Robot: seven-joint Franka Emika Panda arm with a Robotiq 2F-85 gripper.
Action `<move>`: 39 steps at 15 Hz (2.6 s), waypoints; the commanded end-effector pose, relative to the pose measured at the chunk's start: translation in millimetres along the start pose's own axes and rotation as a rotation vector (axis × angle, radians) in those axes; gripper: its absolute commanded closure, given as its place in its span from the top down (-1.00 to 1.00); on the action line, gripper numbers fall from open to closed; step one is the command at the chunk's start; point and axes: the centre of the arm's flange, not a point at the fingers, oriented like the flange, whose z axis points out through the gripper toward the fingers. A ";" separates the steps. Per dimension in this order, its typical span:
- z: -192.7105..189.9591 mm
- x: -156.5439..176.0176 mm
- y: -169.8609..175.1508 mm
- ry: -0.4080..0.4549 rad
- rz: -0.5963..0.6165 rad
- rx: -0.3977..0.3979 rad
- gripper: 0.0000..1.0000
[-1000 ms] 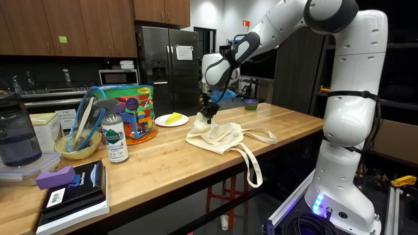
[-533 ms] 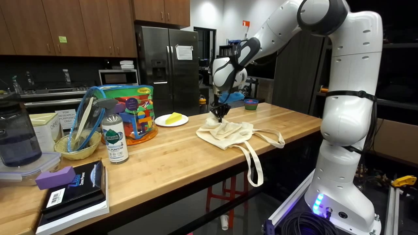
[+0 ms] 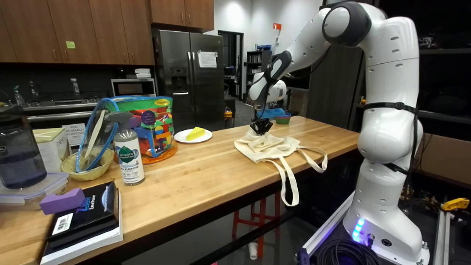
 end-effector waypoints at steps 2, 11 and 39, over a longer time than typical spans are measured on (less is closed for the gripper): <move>15.8 27.5 30.1 -0.032 0.093 0.014 -0.99; -21.3 -6.2 -66.1 0.044 -0.101 0.003 -0.99; -39.5 -194.9 -257.4 0.127 -0.546 -0.086 -0.99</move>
